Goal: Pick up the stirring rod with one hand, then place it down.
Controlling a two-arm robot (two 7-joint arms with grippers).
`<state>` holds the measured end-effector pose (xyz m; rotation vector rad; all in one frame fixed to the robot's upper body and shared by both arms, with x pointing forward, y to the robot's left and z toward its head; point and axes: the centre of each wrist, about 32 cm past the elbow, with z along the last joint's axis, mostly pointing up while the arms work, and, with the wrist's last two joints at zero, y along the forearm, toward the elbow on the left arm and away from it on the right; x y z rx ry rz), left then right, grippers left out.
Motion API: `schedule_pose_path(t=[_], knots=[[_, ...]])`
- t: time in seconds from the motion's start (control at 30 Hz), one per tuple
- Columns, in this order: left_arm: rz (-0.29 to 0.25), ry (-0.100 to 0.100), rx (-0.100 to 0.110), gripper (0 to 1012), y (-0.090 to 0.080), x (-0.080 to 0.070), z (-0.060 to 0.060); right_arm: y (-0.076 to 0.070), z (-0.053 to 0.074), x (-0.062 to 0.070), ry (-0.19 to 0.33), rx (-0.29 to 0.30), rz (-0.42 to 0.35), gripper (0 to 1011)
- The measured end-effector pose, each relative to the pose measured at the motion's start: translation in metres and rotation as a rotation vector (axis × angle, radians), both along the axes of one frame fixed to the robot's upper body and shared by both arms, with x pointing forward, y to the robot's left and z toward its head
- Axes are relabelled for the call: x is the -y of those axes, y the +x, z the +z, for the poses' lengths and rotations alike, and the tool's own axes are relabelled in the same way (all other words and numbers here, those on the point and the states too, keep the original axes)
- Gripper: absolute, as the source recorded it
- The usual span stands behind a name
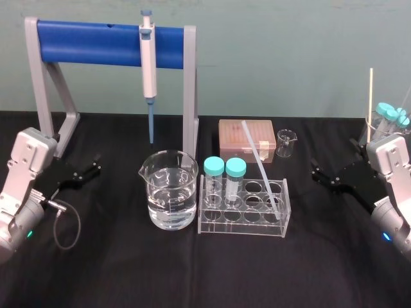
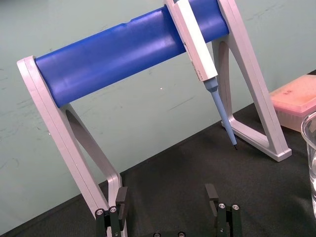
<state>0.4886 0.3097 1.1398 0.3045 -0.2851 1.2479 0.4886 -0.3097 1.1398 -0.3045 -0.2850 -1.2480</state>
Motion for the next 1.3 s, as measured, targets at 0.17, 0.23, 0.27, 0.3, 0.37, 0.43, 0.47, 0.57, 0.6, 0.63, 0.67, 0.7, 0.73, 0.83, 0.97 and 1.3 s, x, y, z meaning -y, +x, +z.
schedule_pose_path(t=[0.17, 0.23, 0.27, 0.3, 0.37, 0.43, 0.47, 0.57, 0.6, 0.63, 0.67, 0.7, 0.73, 0.83, 0.97, 1.3], knots=[[0.0, 0.0, 0.0, 1000, 0.0, 0.0, 0.0, 0.0, 0.0, 0.0, 0.0, 0.0, 0.0, 1003], [0.0, 0.0, 0.0, 1000, 0.0, 0.0, 0.0, 0.0, 0.0, 0.0, 0.0, 0.0, 0.0, 1003], [0.0, 0.0, 0.0, 1000, 0.0, 0.0, 0.0, 0.0, 0.0, 0.0, 0.0, 0.0, 0.0, 1003], [0.0, 0.0, 0.0, 1000, 0.0, 0.0, 0.0, 0.0, 0.0, 0.0, 0.0, 0.0, 0.0, 1003], [0.0, 0.0, 0.0, 1000, 0.0, 0.0, 0.0, 0.0, 0.0, 0.0, 0.0, 0.0, 0.0, 1003], [0.0, 0.0, 0.0, 1000, 0.0, 0.0, 0.0, 0.0, 0.0, 0.0, 0.0, 0.0, 0.0, 1003], [0.0, 0.0, 0.0, 1000, 0.0, 0.0, 0.0, 0.0, 0.0, 0.0, 0.0, 0.0, 0.0, 1003], [0.0, 0.0, 0.0, 1000, 0.0, 0.0, 0.0, 0.0, 0.0, 0.0, 0.0, 0.0, 0.0, 1003], [0.0, 0.0, 0.0, 1000, 0.0, 0.0, 0.0, 0.0, 0.0, 0.0, 0.0, 0.0, 0.0, 1003], [0.0, 0.0, 0.0, 1000, 0.0, 0.0, 0.0, 0.0, 0.0, 0.0, 0.0, 0.0, 0.0, 1003], [0.0, 0.0, 0.0, 1000, 0.0, 0.0, 0.0, 0.0, 0.0, 0.0, 0.0, 0.0, 0.0, 1003], [0.0, 0.0, 0.0, 1000, 0.0, 0.0, 0.0, 0.0, 0.0, 0.0, 0.0, 0.0, 0.0, 1003], [0.0, 0.0, 0.0, 1000, 0.0, 0.0, 0.0, 0.0, 0.0, 0.0, 0.0, 0.0, 0.0, 1003], [0.0, 0.0, 0.0, 1000, 0.0, 0.0, 0.0, 0.0, 0.0, 0.0, 0.0, 0.0, 0.0, 1003], [0.0, 0.0, 0.0, 1000, 0.0, 0.0, 0.0, 0.0, 0.0, 0.0, 0.0, 0.0, 0.0, 1003], [0.0, 0.0, 0.0, 1001, 0.0, 0.0, 0.0, 0.0, 0.0, 0.0, 0.0, 0.0, 0.0, 1003]])
